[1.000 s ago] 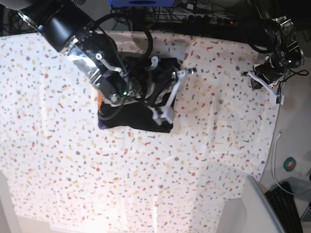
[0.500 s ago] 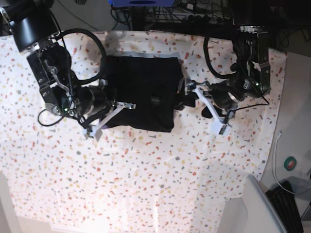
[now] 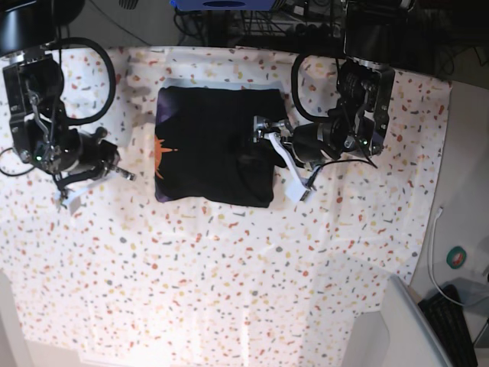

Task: Layout the t-shirt on the table in an organized manner, then fold the t-shirt properly
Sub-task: 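Smooth the folded bundle's sides with both grippers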

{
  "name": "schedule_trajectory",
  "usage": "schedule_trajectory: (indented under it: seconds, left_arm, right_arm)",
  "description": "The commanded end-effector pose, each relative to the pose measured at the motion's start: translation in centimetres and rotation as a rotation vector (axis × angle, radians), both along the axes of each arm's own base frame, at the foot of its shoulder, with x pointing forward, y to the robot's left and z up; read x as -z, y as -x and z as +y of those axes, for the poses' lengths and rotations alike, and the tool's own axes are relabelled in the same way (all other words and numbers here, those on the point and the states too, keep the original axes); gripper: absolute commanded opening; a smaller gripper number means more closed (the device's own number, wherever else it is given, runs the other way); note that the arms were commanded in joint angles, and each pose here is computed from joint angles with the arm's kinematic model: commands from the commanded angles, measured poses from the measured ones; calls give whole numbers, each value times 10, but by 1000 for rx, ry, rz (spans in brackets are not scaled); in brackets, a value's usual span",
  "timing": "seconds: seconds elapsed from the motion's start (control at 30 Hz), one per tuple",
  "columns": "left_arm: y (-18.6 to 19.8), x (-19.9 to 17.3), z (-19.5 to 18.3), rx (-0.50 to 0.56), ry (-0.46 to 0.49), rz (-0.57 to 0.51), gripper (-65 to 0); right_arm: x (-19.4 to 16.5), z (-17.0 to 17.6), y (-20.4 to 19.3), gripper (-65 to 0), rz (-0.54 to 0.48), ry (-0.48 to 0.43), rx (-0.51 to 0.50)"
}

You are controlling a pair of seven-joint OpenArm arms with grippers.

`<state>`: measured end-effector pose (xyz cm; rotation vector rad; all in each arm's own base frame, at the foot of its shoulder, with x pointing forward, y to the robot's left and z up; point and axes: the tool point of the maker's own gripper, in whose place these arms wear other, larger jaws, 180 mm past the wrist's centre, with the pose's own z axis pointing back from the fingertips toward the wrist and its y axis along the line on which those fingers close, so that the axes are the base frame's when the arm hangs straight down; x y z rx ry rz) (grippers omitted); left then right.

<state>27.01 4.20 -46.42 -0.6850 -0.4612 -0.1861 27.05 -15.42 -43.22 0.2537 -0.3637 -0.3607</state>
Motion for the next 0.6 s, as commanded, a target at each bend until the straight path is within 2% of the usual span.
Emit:
schedule_trajectory:
  seconds: [0.0,0.17,0.4,0.43,0.5,0.57]
  left_arm:
    - [-5,-4,-3,-2,15,-10,0]
    - [2,12,1,-24,8,54,0]
    - [3,19,5,-68,-12,94,0]
    - [3,19,5,-68,-12,94,-23]
    - [2,20,8,-80,-29,101,-237]
    - [2,27,17,-113,-84,123,-416]
  right_arm:
    - [-8,-6,-5,-650,-39,-4,-13]
    - [-16,-32,-6,-650,-107,-9,-30]
    - [-19,-56,-3,-650,-116,4,40]
    - [-18,-56,-3,-650,-114,6,40]
    - [-18,-56,-2,-650,-113,7,39]
    - [-18,-59,-2,-650,-115,9,47]
